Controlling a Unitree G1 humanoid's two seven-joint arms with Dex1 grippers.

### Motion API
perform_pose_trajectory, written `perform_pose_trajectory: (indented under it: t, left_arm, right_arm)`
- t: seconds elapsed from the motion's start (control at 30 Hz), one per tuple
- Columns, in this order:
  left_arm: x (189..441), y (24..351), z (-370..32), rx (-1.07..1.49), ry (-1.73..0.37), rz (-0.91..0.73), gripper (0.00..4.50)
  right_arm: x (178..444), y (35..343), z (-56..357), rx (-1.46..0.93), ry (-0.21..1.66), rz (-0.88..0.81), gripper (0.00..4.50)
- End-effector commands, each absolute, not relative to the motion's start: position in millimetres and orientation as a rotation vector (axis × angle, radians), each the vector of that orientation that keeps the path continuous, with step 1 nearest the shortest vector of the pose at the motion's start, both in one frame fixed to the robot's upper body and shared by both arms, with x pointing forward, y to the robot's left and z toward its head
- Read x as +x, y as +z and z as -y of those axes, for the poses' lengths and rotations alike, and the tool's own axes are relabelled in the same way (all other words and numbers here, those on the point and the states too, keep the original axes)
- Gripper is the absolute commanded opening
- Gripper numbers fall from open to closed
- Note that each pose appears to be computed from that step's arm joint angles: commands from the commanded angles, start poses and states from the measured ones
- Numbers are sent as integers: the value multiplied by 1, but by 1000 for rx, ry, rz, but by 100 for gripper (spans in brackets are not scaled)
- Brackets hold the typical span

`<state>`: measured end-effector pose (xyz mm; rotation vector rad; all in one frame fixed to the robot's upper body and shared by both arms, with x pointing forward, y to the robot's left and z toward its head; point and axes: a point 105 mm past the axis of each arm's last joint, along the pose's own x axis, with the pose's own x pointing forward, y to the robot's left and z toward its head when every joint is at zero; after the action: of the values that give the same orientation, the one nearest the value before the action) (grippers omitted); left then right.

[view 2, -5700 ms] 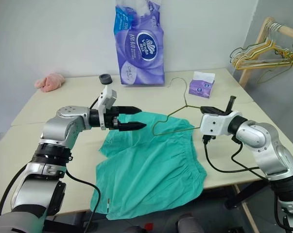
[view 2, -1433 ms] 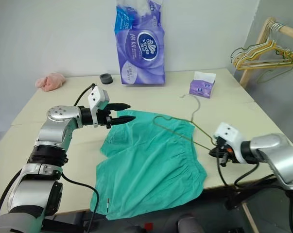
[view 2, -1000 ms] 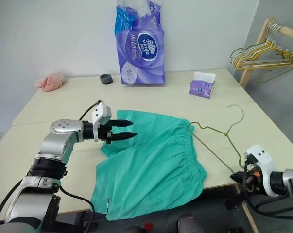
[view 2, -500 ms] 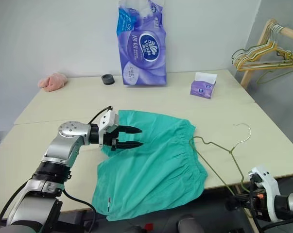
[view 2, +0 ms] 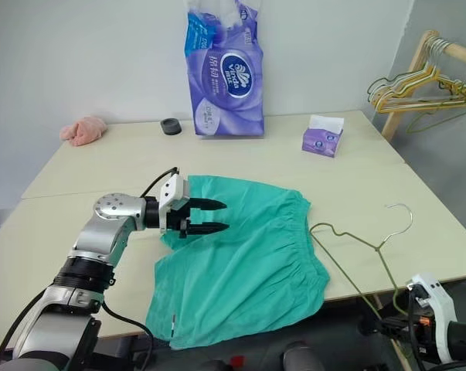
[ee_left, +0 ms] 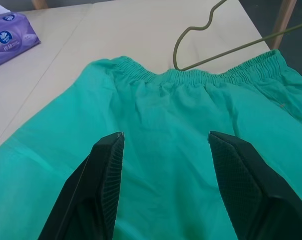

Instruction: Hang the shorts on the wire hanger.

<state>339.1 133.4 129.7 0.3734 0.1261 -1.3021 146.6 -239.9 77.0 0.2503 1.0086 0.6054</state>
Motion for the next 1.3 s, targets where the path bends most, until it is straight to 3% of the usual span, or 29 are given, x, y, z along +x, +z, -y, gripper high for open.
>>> perform_pose_trajectory:
  t: [0.03, 0.33, 0.67, 1.03, 1.3]
  left_arm:
    - [343, 142, -133, 404, -1287, -80, 283]
    - [345, 141, -136, 413, -1263, -73, 283]
    - [354, 147, -139, 378, -1213, -62, 283]
    - [364, 152, -148, 416, -1125, -25, 283]
    - [366, 154, -145, 409, -1117, -9, 283]
  right_arm:
    - [147, 80, 230, 231, 671, -1014, 0]
    - [153, 75, 233, 262, 684, -1054, 0]
    - [192, 81, 209, 341, 769, -1006, 0]
    - [165, 69, 209, 378, 795, -1169, 0]
    - [197, 74, 200, 452, 769, -1060, 0]
